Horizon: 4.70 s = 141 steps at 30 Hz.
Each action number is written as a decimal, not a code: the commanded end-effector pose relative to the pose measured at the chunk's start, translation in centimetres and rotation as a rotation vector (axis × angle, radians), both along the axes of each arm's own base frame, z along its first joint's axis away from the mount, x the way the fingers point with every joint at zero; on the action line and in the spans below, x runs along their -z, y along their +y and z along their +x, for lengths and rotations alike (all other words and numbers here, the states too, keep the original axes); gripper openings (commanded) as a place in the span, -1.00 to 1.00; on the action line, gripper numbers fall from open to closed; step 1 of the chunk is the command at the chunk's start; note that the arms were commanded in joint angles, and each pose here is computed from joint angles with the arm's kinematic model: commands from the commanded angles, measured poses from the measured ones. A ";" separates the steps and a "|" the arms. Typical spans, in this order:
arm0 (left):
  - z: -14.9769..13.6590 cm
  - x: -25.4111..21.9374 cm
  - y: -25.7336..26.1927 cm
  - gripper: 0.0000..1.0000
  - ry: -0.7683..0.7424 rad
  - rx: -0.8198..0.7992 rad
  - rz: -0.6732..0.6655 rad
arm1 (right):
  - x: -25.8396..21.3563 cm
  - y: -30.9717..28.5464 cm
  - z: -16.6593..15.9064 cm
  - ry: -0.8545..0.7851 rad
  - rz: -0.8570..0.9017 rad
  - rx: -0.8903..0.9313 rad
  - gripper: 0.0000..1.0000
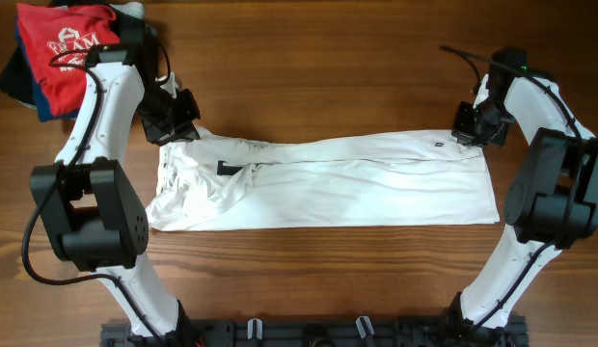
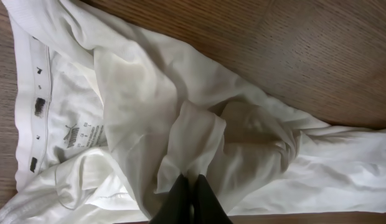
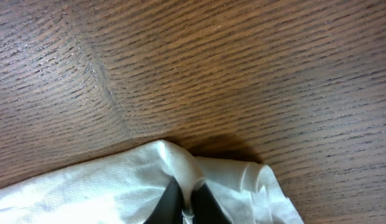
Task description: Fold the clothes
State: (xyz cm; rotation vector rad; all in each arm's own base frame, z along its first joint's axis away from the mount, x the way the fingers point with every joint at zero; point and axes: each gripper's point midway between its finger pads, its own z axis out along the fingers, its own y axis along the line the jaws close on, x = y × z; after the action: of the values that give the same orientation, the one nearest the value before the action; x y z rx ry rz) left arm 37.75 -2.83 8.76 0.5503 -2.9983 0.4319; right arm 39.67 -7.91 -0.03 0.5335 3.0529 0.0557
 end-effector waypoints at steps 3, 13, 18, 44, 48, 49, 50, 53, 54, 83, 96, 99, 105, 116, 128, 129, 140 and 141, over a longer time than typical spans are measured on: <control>0.2 -1.1 -0.2 -0.92 -0.040 0.020 -0.013 | -0.9 0.0 -0.2 -0.005 -0.014 0.023 -0.91; -0.8 -1.1 0.0 -0.92 0.005 0.012 -0.016 | -8.6 -1.6 -0.1 -0.146 -0.097 0.057 -0.91; -1.6 -1.2 -0.1 -0.92 0.038 0.015 -0.019 | -8.4 -2.0 -1.8 -0.075 -0.127 0.043 -0.91; -10.3 -1.6 0.8 -0.78 0.345 0.106 0.036 | -7.6 -2.9 -9.0 0.223 -0.213 0.022 -0.81; -11.0 -1.9 0.8 -0.75 0.376 0.115 0.038 | -7.6 -2.9 -9.0 0.223 -0.213 0.023 -0.72; -10.9 -1.8 0.8 -0.79 0.367 0.114 0.038 | -7.6 -2.9 -9.0 0.221 -0.213 0.023 -0.72; -10.6 -1.7 0.8 -0.80 0.356 0.112 0.035 | -7.6 -2.9 -8.9 0.218 -0.211 0.023 -0.72; -9.0 -1.3 0.0 -0.81 0.286 0.100 -0.009 | -7.4 -2.0 -8.7 0.204 -0.159 0.023 -0.70; -8.2 -1.2 -0.4 -0.80 0.249 0.095 -0.032 | -7.4 -1.6 -8.5 0.198 -0.131 0.003 -0.69; -5.6 9.0 9.2 -0.54 0.099 -0.313 0.182 | -7.1 -0.2 -7.5 0.151 -0.049 -0.021 -0.51; -2.2 -2.9 -0.8 -0.20 -0.216 -0.099 -0.020 | -7.1 -0.2 -7.3 0.143 -0.050 -0.021 -0.50; -3.3 -1.1 -4.5 -0.20 -0.139 -0.078 -0.032 | -7.1 -0.2 -7.3 0.144 -0.050 -0.025 -0.50; -4.2 3.2 -7.8 -0.23 -0.035 -0.067 -0.007 | -7.1 -0.2 -7.3 0.143 -0.050 -0.033 -0.48; -5.2 6.0 -7.3 -0.28 0.052 -0.087 0.083 | -7.1 -0.2 -7.3 0.144 -0.050 -0.033 -0.48; -4.1 6.2 -10.2 -0.92 -0.042 0.040 0.092 | -7.1 -0.2 -7.4 0.146 -0.049 -0.045 -0.47; -3.4 5.7 -10.4 -0.92 -0.075 0.068 0.087 | -7.1 -0.2 -7.4 0.145 -0.049 -0.045 -0.47; -0.4 3.5 -14.4 -0.89 -0.289 0.350 -0.001 | -7.1 -0.2 -7.3 0.144 -0.050 -0.045 -0.46; -0.9 3.7 -14.0 -0.87 -0.262 0.349 0.011 | -7.1 -0.2 -7.4 0.144 -0.049 -0.046 -0.46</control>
State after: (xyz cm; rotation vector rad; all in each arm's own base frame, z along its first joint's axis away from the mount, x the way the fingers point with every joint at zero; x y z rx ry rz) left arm 37.51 -16.71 5.21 0.0470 -3.2760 0.5175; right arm 32.30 -8.25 6.82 0.5095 3.2019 -0.0864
